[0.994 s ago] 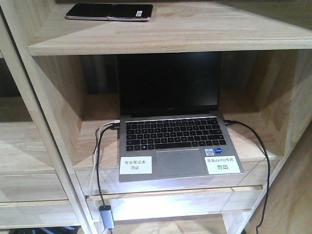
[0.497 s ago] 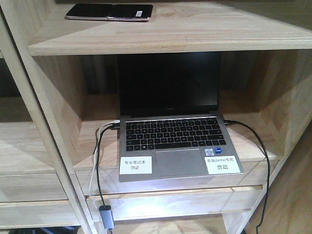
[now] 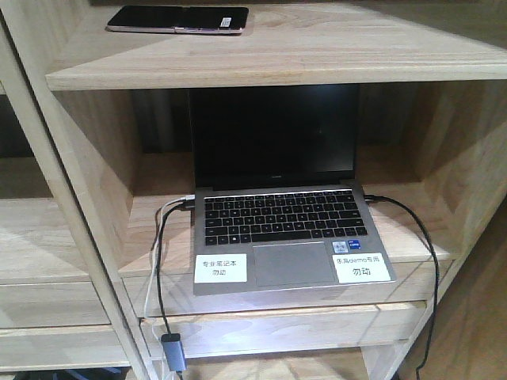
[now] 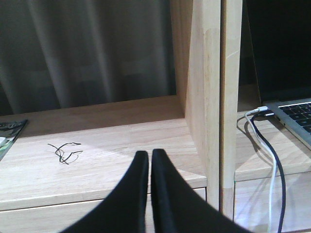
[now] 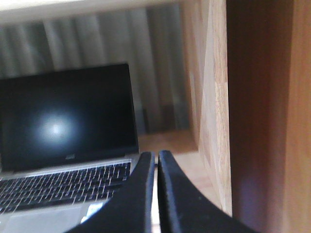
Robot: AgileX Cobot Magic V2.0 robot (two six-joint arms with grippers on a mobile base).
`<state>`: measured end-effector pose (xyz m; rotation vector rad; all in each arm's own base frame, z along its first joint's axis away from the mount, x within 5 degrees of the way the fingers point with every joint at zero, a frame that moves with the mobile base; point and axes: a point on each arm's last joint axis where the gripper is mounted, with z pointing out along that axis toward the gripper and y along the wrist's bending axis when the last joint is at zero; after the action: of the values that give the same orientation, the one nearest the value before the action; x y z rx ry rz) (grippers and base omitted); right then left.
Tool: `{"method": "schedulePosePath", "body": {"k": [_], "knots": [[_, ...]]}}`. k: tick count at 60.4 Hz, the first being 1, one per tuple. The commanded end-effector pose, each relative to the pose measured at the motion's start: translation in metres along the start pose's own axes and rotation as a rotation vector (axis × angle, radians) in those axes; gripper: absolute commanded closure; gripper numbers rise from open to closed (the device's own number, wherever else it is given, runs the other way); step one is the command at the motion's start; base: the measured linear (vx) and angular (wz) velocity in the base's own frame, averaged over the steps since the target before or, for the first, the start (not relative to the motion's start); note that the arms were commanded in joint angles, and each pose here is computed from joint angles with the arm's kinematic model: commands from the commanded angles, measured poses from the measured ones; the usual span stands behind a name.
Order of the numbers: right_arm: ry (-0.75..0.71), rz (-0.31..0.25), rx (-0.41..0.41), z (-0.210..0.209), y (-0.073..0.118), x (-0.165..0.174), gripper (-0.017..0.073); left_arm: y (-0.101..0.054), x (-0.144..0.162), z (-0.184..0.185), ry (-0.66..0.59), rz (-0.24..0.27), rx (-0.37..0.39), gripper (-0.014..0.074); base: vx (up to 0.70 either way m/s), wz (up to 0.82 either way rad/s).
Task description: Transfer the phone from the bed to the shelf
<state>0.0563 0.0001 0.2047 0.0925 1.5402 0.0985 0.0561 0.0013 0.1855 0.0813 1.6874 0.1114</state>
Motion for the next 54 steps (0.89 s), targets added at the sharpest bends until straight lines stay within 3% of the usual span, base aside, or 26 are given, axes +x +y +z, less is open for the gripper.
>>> {"method": "schedulePosePath", "body": {"k": [1,12,54], "knots": [[-0.129,-0.01,-0.012,-0.0013,0.0006,-0.006,0.0566,0.0015,-0.0143,-0.0028,-0.105,-0.014,-0.006,0.0592,0.0,0.0],[-0.123,-0.037,-0.01,-0.0009,0.0006,-0.0057,0.0566,0.0015,-0.0143,-0.0028,-0.105,-0.014,-0.006,0.0592,0.0,0.0],[-0.12,-0.037,-0.009,-0.0009,0.0005,-0.0054,0.0564,0.0015,-0.0143,-0.0028,-0.105,-0.014,-0.006,0.0592,0.0,0.0]]}}
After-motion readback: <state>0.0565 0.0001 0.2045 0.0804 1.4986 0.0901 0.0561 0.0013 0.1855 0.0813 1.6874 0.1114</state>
